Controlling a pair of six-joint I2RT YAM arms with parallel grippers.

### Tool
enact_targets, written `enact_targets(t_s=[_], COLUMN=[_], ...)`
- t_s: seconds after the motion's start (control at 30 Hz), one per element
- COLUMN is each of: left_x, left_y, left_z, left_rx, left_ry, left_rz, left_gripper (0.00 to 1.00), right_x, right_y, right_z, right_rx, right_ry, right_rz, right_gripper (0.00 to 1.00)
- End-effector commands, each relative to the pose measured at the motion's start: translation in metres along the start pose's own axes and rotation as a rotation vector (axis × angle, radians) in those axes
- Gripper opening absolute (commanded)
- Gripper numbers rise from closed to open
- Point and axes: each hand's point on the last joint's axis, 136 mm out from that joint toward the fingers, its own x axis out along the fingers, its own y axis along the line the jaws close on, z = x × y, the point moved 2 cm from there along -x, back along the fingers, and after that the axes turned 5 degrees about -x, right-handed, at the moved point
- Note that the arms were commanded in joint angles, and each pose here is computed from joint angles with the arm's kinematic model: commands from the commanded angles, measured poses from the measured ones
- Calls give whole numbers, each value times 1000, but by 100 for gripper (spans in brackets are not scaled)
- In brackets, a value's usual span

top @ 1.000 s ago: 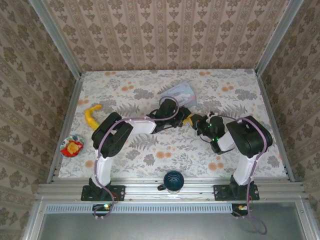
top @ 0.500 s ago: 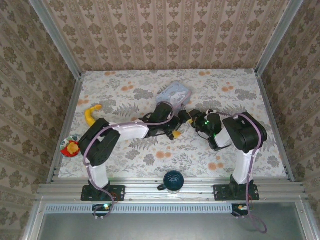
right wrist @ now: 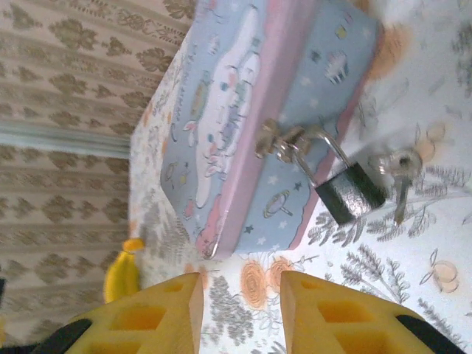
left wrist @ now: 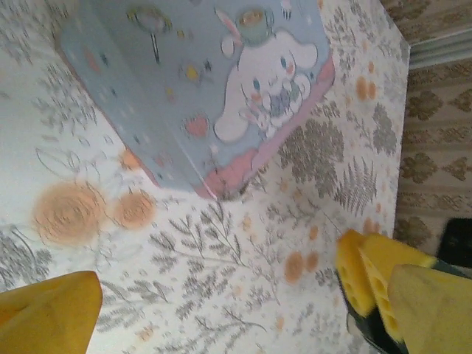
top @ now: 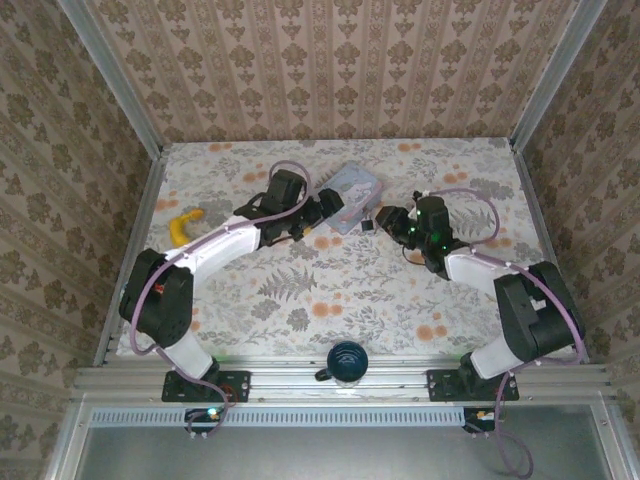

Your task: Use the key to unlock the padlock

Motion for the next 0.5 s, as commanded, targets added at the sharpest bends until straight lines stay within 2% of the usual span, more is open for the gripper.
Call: enact_targets(t_s=[0.0,0.23,0.47], left_x=[6,34,66], left_y=[10,13,31], left_z=[26,61,69], left_rx=[125,381,473], left_ry=[-39,-32,9], left_rz=[102,286,388], left_gripper=[100,100,100], right_x=[-8,6,37], right_y=[-35,-27,-28], right_z=[-29,-27,-39], right_rx=[-204,-413,-513], right_ry=[171,244,317], right_rz=[-241,-312,-357], right_gripper=[33,34,34])
